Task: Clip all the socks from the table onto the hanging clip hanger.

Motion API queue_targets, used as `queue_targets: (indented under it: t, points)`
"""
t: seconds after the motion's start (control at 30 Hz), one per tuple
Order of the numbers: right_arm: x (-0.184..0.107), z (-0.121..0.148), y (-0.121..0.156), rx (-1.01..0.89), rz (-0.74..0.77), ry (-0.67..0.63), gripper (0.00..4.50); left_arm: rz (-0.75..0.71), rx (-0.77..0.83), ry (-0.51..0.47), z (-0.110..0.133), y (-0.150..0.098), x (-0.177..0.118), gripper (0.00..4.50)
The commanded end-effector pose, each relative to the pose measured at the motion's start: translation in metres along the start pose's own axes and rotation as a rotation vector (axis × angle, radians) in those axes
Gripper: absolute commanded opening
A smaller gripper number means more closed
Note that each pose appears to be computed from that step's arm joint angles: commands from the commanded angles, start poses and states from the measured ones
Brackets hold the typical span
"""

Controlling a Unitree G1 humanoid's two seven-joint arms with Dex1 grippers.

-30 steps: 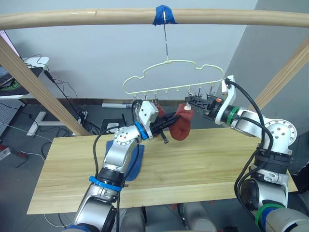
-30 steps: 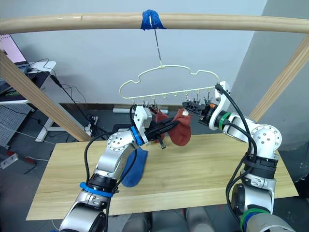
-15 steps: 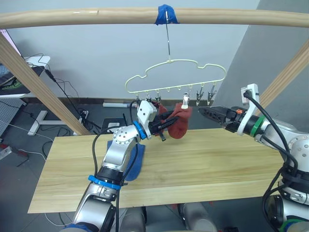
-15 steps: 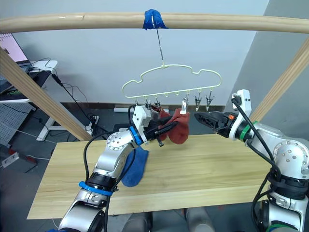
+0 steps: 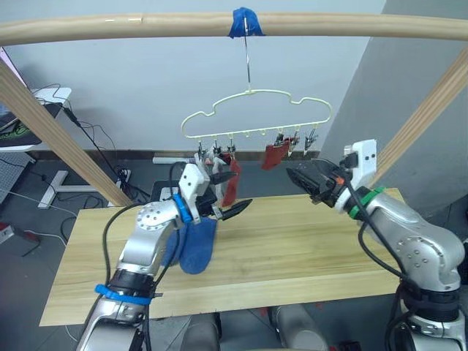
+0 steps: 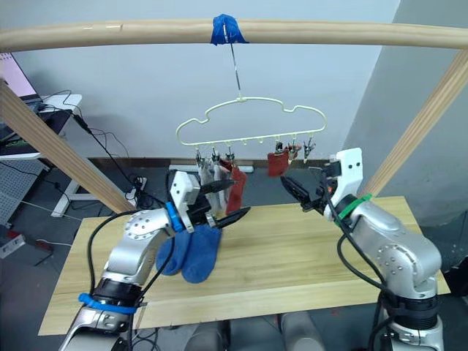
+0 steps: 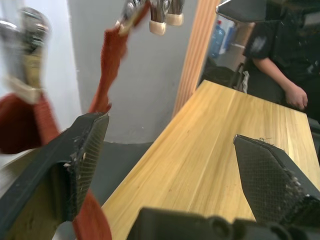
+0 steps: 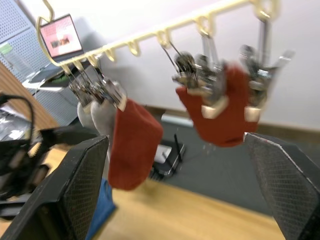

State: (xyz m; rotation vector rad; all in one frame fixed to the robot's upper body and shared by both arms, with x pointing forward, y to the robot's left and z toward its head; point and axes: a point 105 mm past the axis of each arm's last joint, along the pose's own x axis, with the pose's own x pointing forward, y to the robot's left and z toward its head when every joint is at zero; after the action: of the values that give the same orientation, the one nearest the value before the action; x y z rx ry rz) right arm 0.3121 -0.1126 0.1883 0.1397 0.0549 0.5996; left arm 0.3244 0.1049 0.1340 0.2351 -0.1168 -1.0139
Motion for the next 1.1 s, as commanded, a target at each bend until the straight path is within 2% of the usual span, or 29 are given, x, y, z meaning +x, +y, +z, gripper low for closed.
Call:
queue_targets:
  t: [0.03, 0.2, 0.37, 0.7, 0.8, 1.1]
  points:
    - [0.001, 0.012, 0.009, -0.047, 0.001, -0.076, 4.50, -0.012, 0.014, -0.061, 0.023, -0.002, -0.008, 4.46]
    - [0.010, 0.017, 0.007, -0.136, -0.087, -0.160, 4.50, -0.004, 0.005, -0.079, 0.042, -0.011, -0.042, 4.46]
    - [0.015, 0.014, -0.005, -0.207, -0.162, -0.160, 2.93, 0.025, -0.011, -0.075, 0.045, -0.018, -0.045, 4.50]
    - [0.023, 0.011, -0.012, -0.237, -0.195, -0.169, 2.93, 0.066, -0.025, -0.080, 0.046, -0.023, -0.044, 4.50]
    - [0.027, 0.010, -0.011, -0.223, -0.193, -0.172, 2.32, 0.082, -0.016, -0.080, 0.045, -0.023, -0.045, 4.50]
    - [0.035, 0.011, -0.011, -0.234, -0.208, -0.190, 2.32, 0.081, -0.016, -0.078, 0.044, -0.024, -0.045, 4.50]
